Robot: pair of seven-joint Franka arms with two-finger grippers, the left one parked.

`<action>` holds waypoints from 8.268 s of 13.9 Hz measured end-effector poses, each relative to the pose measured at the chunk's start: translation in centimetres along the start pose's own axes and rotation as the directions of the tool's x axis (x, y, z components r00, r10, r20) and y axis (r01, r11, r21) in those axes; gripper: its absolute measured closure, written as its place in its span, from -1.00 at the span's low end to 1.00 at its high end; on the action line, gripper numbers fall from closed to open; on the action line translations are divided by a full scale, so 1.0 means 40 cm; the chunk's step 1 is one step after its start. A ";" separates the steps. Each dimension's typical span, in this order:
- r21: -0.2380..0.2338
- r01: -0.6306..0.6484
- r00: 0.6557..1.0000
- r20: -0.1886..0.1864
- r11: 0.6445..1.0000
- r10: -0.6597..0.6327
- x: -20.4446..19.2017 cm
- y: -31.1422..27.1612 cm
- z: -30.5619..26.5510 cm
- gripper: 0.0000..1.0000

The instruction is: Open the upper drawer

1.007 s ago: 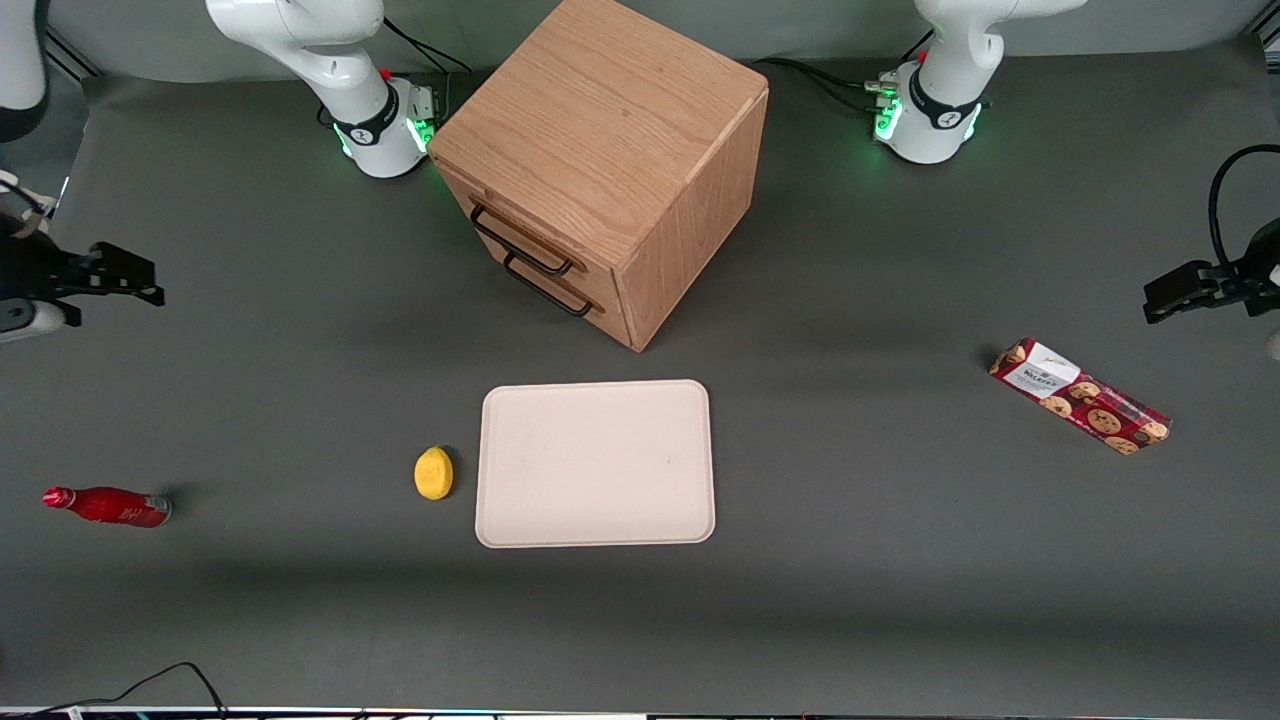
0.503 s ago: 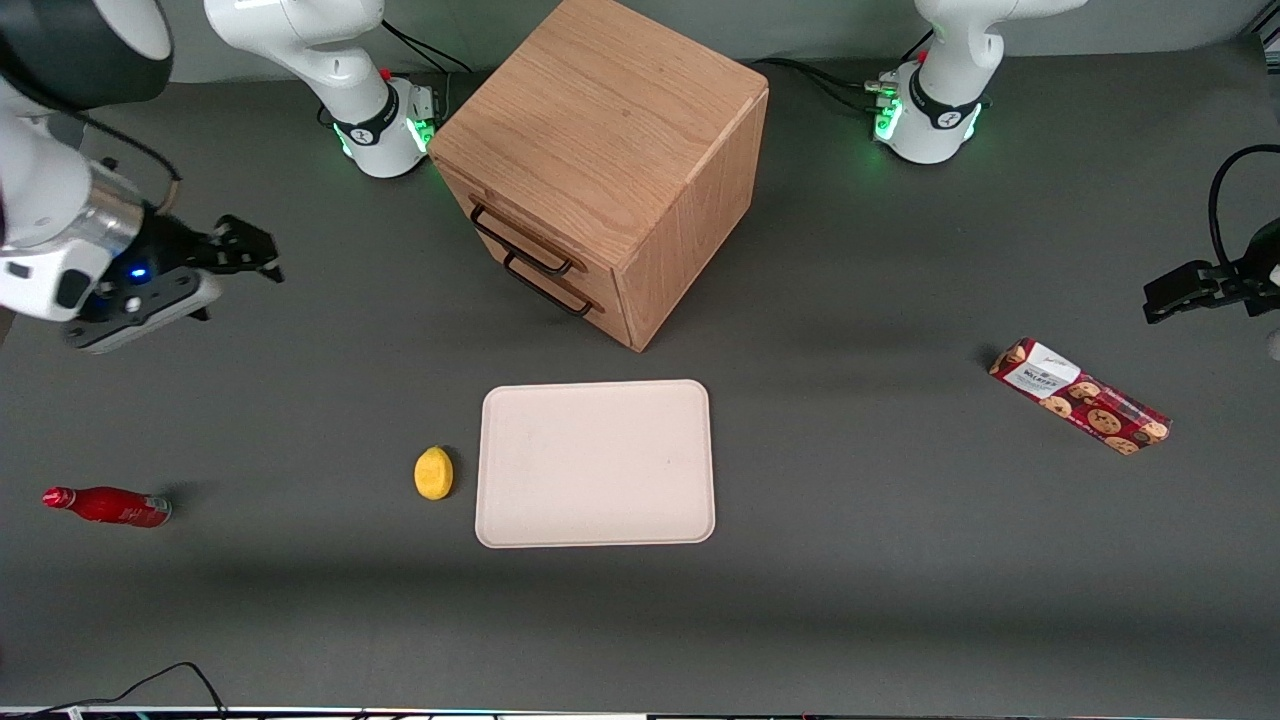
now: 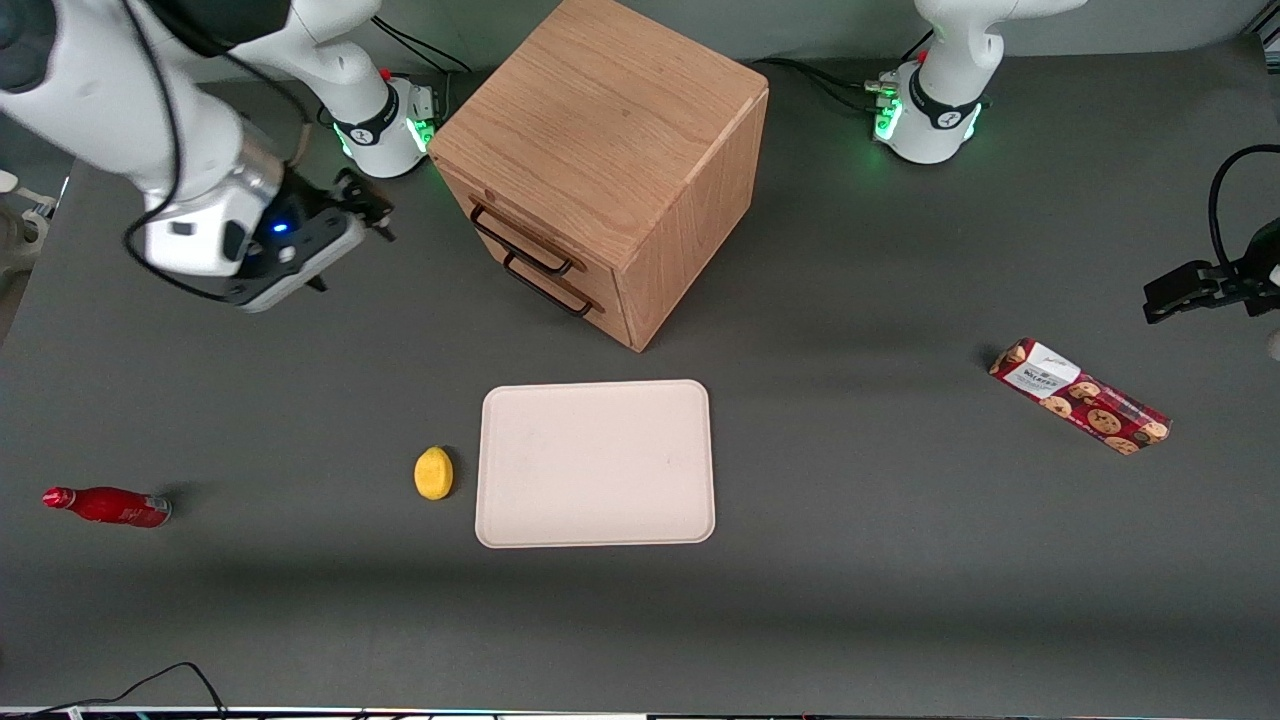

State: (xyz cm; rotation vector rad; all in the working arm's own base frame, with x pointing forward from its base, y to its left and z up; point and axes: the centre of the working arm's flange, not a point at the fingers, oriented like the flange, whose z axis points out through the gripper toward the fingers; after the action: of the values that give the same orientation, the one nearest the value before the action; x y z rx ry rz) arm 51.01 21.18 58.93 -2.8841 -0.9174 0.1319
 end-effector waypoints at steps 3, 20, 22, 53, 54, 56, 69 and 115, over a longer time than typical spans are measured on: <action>-0.003 0.064 0.998 0.016 0.998 -0.064 0.026 -0.093 0.023 -1.00; 0.213 0.151 0.972 0.148 0.965 -0.185 0.099 -0.082 0.285 -1.00; 0.230 0.201 0.956 0.167 0.952 -0.242 0.105 -0.108 0.326 -1.00; 0.235 0.407 0.903 0.043 0.883 -0.428 0.163 0.074 0.506 -1.00; 0.233 0.415 0.900 0.036 0.880 -0.434 0.170 0.092 0.506 -1.00; 0.228 0.430 0.894 0.026 0.874 -0.447 0.186 0.126 0.510 -1.00; 0.192 0.484 0.873 -0.030 0.854 -0.487 0.209 0.317 0.494 -1.00; -0.065 -0.410 0.905 0.098 0.910 0.414 0.024 0.241 -0.108 -1.00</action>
State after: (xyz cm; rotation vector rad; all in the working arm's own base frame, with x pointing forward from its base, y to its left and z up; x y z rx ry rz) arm 57.80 13.58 61.86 -3.0934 -0.3074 0.3125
